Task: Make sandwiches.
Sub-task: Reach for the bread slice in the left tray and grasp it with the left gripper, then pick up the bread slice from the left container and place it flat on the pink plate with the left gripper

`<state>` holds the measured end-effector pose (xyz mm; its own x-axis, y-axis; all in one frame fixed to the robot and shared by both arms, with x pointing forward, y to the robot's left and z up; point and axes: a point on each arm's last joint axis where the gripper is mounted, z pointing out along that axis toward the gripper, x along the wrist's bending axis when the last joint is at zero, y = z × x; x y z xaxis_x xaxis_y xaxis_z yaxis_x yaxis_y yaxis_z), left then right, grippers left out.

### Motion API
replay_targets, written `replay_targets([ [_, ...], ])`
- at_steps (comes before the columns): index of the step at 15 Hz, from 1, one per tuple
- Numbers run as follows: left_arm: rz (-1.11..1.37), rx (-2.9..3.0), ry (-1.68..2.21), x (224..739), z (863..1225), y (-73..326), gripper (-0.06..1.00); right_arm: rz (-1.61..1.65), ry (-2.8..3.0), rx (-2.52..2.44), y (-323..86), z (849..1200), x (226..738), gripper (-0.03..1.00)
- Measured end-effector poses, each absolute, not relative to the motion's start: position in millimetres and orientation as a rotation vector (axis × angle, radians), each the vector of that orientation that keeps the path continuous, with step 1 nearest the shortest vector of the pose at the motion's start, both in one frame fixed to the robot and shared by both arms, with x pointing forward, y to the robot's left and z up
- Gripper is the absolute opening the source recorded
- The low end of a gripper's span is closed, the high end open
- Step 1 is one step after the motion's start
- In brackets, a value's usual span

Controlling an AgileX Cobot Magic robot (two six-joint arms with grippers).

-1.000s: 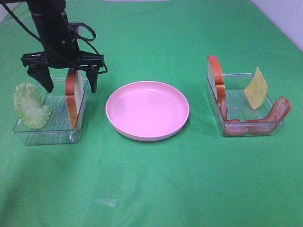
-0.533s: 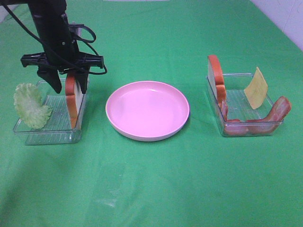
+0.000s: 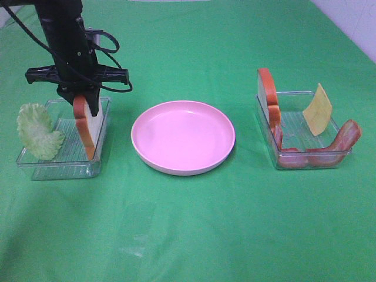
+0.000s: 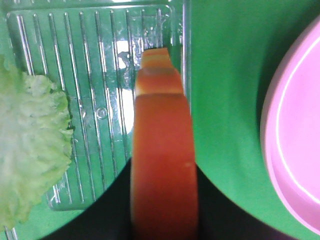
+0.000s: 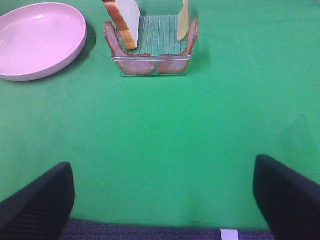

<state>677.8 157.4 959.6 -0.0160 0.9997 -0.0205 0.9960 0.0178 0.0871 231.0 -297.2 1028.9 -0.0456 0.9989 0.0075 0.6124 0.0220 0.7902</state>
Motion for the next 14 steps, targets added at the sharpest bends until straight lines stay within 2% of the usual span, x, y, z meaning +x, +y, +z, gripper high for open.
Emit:
replay_targets([
  [3,0.098,2.098,2.200,681,968,157,0.20,0.850,1.719,1.649,-297,1029,231,0.94],
  [14,0.098,1.976,1.989,661,1060,155,0.20,0.851,1.720,1.649,-297,1029,231,0.94],
])
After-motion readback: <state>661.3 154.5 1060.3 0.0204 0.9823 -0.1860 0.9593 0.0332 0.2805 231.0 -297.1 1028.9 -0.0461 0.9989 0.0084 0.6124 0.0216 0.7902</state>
